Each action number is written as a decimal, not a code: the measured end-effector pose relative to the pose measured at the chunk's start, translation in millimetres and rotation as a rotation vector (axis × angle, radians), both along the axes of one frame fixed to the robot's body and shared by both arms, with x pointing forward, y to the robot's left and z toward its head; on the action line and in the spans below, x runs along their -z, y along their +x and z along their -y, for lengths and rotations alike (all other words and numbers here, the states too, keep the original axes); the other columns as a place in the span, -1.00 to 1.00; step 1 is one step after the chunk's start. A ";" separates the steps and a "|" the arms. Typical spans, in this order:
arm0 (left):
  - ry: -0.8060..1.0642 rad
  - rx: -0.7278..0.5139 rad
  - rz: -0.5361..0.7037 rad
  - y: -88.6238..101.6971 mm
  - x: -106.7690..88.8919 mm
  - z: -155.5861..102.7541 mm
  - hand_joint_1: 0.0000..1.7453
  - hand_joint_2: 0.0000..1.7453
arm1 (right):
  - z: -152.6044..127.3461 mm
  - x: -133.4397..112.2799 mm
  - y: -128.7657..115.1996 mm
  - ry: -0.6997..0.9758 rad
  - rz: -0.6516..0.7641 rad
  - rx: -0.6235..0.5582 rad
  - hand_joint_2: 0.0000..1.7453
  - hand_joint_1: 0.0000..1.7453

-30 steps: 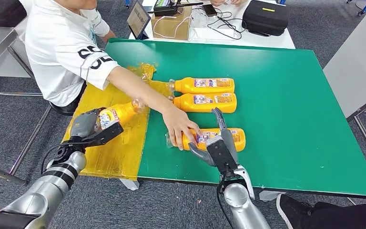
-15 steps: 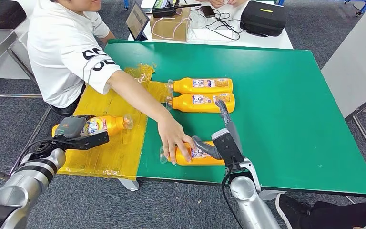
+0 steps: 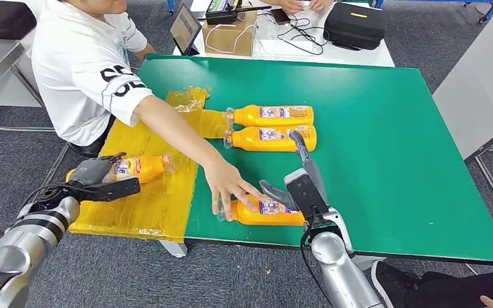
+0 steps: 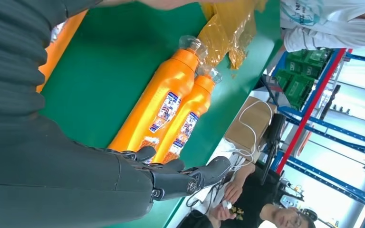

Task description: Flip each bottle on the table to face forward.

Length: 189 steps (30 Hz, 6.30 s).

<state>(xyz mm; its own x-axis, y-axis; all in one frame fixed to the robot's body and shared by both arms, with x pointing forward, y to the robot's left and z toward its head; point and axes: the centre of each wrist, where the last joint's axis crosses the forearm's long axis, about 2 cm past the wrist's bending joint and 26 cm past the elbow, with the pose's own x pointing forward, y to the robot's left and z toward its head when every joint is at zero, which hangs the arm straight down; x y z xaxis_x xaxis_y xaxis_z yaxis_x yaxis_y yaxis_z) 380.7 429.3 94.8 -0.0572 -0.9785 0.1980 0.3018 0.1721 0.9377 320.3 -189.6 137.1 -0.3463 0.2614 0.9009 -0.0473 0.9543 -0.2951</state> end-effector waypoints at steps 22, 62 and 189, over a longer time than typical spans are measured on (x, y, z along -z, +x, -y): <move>-0.529 -0.036 0.206 -22.9 24.1 15.3 -1.00 -1.00 | -3.7 12.3 0.2 -0.094 -0.071 -0.044 1.00 -1.00; -1.297 -0.021 0.197 -56.4 21.0 143.3 -1.00 1.00 | 18.3 49.2 -43.3 -0.534 -0.204 0.056 1.00 -1.00; -1.789 -0.039 -0.051 -53.0 4.9 230.5 1.00 1.00 | -84.5 74.6 -56.9 -0.443 -0.207 -0.091 1.00 -1.00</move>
<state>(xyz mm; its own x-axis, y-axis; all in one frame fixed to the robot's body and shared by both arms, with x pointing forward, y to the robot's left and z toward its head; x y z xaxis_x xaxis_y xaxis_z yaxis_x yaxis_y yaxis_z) 327.7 198.8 89.9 -0.0018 0.4061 0.9138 0.2931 0.8739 -0.3878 263.4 -105.1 62.6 -0.2111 0.6116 0.7624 -0.2248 0.7287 -0.6469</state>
